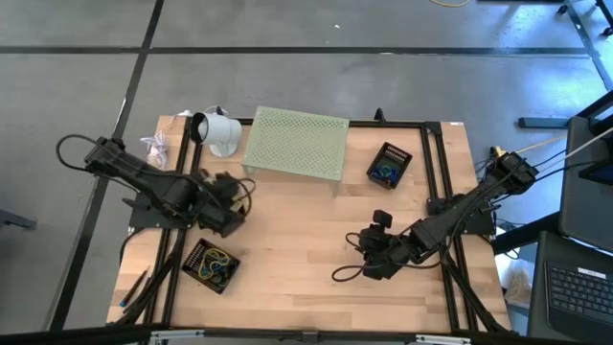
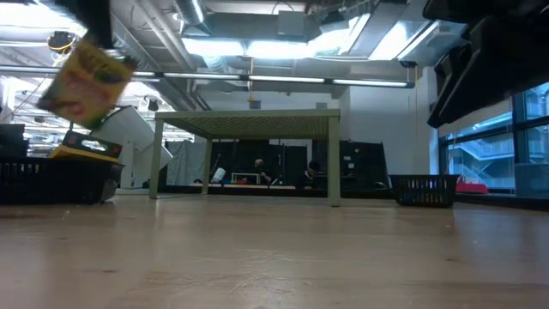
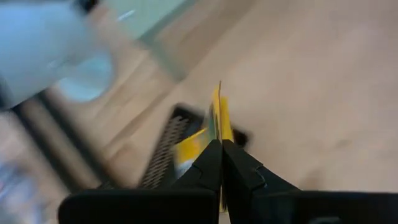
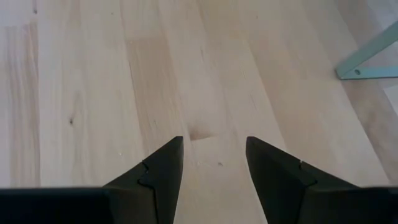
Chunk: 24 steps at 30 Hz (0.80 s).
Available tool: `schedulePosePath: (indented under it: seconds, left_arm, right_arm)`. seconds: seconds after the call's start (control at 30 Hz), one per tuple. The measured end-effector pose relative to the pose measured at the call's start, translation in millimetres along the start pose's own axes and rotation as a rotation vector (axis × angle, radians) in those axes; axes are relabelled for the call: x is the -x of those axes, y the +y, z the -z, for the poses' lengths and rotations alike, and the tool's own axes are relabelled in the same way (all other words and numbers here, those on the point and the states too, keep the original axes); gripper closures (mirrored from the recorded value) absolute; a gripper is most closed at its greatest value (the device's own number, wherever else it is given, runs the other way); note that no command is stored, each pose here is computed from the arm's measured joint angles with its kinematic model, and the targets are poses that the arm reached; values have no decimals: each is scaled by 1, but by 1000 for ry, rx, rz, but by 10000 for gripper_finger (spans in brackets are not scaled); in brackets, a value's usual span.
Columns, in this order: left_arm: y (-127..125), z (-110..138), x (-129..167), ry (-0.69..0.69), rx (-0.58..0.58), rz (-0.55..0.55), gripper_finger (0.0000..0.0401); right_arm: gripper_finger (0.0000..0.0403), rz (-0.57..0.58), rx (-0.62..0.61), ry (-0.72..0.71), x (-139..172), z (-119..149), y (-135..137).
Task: Pick & Place Office Desk Supplies
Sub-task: Put the yellow crayon box into the middle left black bin
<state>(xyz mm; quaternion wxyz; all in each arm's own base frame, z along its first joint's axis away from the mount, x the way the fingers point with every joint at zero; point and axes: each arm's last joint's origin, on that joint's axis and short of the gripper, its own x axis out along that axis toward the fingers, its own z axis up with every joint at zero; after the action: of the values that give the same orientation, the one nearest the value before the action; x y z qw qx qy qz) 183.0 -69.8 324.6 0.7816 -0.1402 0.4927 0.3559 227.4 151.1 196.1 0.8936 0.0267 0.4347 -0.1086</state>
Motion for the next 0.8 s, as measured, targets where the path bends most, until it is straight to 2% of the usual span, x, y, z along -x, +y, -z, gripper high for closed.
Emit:
schedulePosePath:
  seconds: [0.07, 0.33, 0.53, 0.8]
  left_arm:
    - [5, 5, -4, 26, 26, -71, 400]
    - [7, 24, -34, 93, 20, -175, 400]
    - [12, 44, -58, 203, 29, -266, 400]
    - [14, 47, -62, 216, 13, -283, 400]
  right_arm:
    - [223, -2, -1, -2, 0, 0, 0]
    - [223, -3, 1, -4, 0, 0, 0]
    - [223, -3, 1, -4, 0, 0, 0]
    - [223, -6, -1, -8, 0, -1, 0]
